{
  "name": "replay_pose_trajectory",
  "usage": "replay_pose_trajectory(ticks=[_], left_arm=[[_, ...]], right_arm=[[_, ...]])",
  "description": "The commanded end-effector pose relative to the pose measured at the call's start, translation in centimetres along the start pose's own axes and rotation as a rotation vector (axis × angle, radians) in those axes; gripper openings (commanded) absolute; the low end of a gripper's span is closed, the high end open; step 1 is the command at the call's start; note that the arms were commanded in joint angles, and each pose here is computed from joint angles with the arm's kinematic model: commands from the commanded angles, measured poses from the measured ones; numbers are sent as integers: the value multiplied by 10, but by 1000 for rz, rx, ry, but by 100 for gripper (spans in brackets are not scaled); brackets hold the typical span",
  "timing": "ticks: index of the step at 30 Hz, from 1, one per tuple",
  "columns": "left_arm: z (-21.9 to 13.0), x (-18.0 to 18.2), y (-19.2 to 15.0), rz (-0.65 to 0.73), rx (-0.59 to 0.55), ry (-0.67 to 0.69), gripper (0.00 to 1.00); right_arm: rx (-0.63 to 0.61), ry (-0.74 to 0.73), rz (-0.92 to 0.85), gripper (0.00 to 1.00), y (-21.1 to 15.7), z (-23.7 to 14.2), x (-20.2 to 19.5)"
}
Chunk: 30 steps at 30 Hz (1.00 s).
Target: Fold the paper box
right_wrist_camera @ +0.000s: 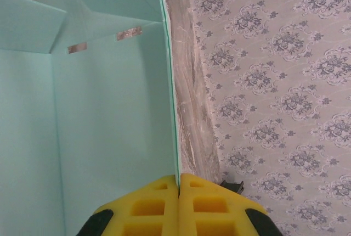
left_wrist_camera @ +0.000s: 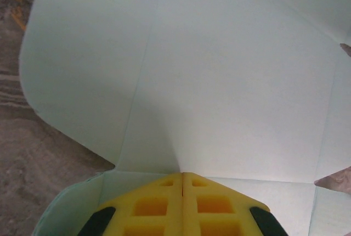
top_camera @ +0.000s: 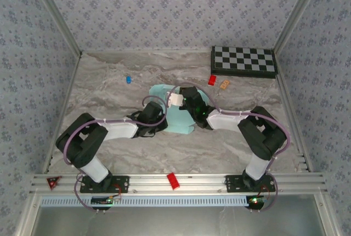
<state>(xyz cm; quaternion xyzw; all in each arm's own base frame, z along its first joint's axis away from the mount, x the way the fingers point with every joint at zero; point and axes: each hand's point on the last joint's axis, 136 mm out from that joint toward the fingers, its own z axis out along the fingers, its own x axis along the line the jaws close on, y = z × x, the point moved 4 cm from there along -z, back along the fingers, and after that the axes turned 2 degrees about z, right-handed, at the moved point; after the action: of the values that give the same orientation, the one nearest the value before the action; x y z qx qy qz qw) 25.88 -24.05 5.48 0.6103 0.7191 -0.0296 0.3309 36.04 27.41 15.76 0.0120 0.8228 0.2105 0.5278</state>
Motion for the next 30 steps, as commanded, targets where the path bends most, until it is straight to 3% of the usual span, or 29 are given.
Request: replay_pose_trajectory(ticks=[1,11,18,25,30], left_arm=[[9,11,-10,-13,40,49,0],[9,8,-8,12,40,53,0],[-4,-4,0,28,24,4,0],[-43,-29,24,79,-52,-28,25],[-76,-20,48,121,-131,41,36]], right_arm=[[-25,-42,-5,0,7,-4,2],[-29,-35,-23,0,8,-7,16],[-18,-58,-26,0,5,-2,2],[-26,-70,-31,0,5,1,-15],[-23,-66,-25,0,5,1,-17]])
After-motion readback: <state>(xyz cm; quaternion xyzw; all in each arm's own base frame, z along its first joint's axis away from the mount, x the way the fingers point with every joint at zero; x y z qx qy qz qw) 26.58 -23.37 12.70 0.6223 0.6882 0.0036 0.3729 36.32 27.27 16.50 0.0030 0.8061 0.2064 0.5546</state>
